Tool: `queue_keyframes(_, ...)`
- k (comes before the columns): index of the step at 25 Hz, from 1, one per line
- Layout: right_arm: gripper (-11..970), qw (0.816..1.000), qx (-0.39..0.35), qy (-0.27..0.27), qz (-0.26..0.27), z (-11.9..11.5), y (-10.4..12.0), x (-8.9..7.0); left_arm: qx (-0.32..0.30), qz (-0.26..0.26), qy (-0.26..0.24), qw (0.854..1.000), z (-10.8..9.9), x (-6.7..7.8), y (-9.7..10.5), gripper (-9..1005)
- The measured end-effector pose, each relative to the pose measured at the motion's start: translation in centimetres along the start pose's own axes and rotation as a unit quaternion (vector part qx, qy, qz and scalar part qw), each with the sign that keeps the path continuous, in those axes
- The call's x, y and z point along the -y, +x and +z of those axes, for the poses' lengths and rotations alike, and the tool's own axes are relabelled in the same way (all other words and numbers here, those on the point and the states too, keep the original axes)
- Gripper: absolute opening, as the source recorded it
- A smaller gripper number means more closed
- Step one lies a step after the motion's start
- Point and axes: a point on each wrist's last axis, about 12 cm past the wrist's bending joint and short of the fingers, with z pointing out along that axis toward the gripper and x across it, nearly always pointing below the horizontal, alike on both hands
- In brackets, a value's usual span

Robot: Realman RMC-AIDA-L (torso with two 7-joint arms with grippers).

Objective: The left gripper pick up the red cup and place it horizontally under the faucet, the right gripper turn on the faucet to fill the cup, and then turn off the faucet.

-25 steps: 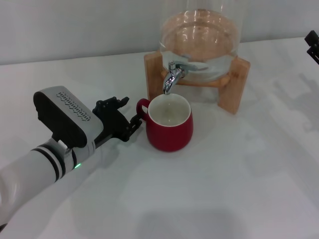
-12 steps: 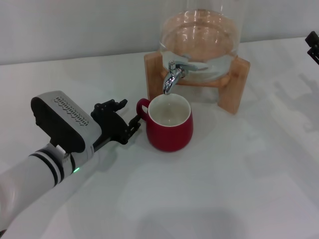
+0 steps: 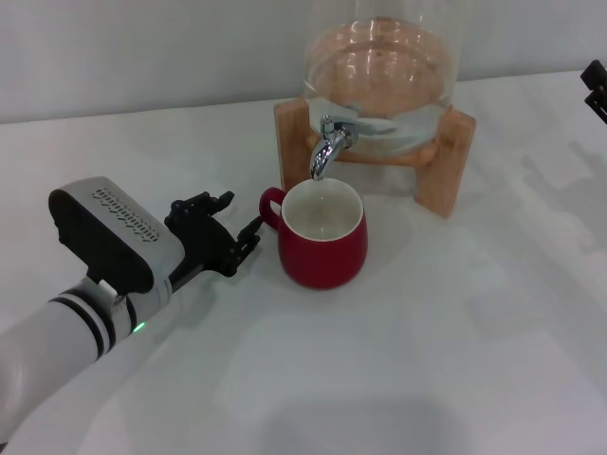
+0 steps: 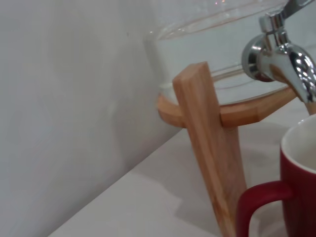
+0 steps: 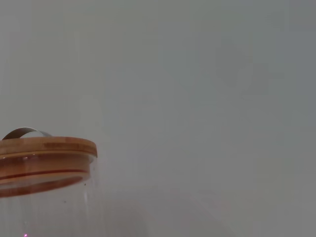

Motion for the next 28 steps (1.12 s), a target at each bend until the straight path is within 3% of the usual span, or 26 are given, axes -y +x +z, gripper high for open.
queue_keyframes(21,868,1.000,0.000,0.000,0.000,0.0,0.0,0.0,0.028,-0.043,-0.082,0.995,-1.3,-1.5,0.6,490)
queue_keyframes(28,868,1.000,0.000,0.000,0.000,0.1,0.0,0.0,0.080,-0.090,-0.147,0.982,-3.1,-2.9,1.0,490)
